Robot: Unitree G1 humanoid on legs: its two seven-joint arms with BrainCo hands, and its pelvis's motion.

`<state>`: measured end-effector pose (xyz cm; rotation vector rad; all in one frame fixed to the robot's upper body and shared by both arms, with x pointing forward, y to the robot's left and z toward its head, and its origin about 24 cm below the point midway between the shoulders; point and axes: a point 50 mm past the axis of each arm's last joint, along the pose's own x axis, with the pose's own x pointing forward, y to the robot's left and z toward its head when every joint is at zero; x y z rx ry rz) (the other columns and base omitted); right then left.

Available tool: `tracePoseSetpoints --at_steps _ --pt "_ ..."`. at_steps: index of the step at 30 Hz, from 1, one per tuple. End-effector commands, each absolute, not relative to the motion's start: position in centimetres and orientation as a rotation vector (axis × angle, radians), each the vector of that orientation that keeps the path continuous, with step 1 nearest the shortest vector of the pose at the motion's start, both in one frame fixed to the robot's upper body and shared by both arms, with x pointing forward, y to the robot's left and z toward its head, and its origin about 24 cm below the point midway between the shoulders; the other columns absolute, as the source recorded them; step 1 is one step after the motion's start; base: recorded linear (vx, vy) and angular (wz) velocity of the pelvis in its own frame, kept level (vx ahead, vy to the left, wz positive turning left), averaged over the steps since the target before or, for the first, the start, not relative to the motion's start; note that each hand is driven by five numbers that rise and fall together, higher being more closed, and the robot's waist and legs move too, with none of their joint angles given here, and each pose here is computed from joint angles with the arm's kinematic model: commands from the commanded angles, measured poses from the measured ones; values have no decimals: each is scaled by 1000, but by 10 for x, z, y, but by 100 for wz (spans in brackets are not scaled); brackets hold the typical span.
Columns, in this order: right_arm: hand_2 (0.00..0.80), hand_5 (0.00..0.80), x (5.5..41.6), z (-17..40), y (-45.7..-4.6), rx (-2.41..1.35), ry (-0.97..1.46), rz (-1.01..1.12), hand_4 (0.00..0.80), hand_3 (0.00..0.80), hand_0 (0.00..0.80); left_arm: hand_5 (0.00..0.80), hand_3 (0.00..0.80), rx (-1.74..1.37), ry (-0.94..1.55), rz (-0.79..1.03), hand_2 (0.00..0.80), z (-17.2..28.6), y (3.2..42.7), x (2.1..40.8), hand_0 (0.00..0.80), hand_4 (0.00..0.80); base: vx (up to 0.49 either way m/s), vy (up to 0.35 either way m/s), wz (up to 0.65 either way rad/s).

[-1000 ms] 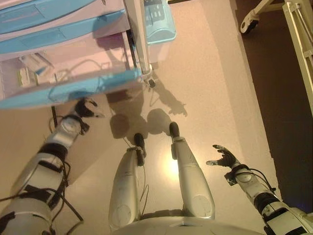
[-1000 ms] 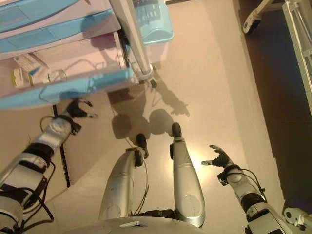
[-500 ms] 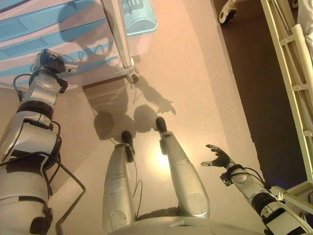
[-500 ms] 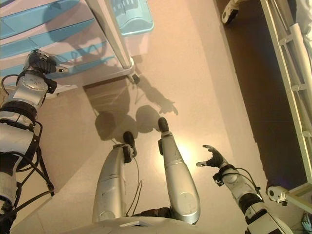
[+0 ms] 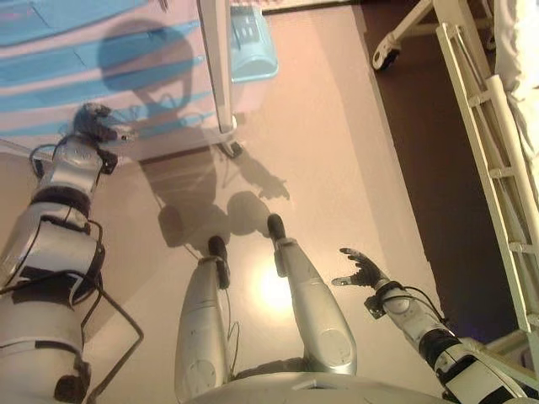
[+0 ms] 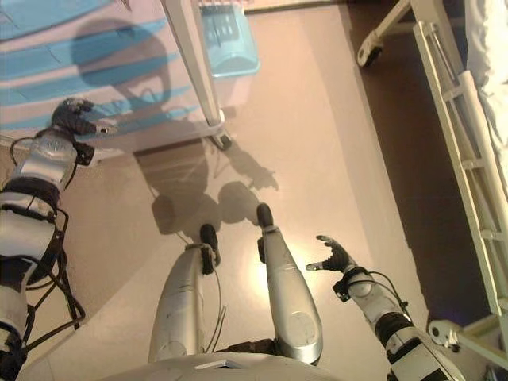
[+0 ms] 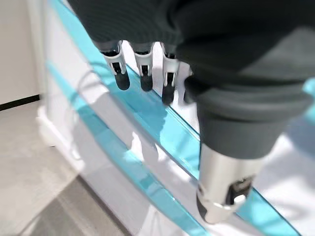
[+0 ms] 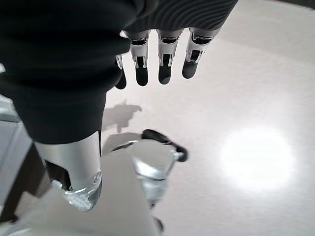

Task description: Open the drawer and pick up the medicine

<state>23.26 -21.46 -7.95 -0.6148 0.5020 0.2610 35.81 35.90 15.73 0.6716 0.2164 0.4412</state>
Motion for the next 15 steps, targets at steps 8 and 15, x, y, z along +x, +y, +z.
tracePoseSetpoints --at_steps 8,15 --pt "0 0 165 -117 -240 -660 755 293 0 0 0 0 0 453 589 346 0 -12 365 248 0 0 25 -43 18" --pt "0 0 137 -136 -231 -619 877 329 0 0 0 0 0 273 975 68 0 -122 288 151 0 0 55 -32 33"
